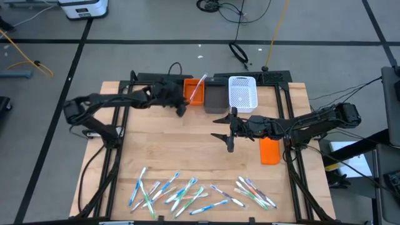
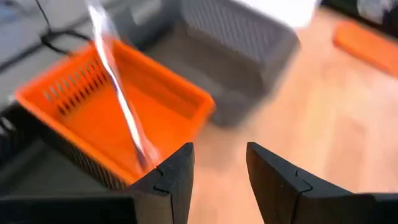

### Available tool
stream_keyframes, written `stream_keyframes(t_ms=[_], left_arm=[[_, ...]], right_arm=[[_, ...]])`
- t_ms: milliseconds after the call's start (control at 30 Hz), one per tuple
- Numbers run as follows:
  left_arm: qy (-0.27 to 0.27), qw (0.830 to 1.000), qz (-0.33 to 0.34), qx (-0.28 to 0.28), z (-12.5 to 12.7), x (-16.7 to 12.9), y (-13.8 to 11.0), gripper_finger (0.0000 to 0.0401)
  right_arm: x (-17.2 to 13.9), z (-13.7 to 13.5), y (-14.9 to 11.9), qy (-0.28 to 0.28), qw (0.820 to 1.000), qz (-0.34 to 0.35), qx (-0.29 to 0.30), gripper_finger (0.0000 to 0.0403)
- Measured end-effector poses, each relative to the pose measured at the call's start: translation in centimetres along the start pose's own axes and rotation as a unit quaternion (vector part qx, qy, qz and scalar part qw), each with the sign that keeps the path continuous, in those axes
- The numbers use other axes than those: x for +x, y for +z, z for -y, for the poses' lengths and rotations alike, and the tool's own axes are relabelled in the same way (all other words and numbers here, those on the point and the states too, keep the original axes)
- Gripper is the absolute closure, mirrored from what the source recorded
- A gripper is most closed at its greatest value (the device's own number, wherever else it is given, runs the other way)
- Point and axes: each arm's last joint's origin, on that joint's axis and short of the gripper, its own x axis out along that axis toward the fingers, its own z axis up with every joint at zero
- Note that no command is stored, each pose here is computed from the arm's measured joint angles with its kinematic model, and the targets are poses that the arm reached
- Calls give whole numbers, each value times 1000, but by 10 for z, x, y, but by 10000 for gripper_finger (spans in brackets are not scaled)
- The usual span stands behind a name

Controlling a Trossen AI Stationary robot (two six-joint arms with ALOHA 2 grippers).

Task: Pick & Place Toothbrushes
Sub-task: Put the blue toothbrush into the gray bin

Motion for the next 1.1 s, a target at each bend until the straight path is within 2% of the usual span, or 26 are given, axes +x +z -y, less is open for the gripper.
stream_keyframes(t_ms=[300, 733, 1100], left_arm=[[-41, 993, -108, 26, 51, -38, -22, 254], [53, 967, -247, -36, 119, -80, -80, 254], [79, 950, -276, -120, 168, -121, -126, 254]], right_arm=[[0, 0, -1, 0, 1000, -7, 0, 149], [0, 0, -3, 0, 1000, -15, -2, 149], [0, 0, -3, 0, 1000, -14, -3, 149]])
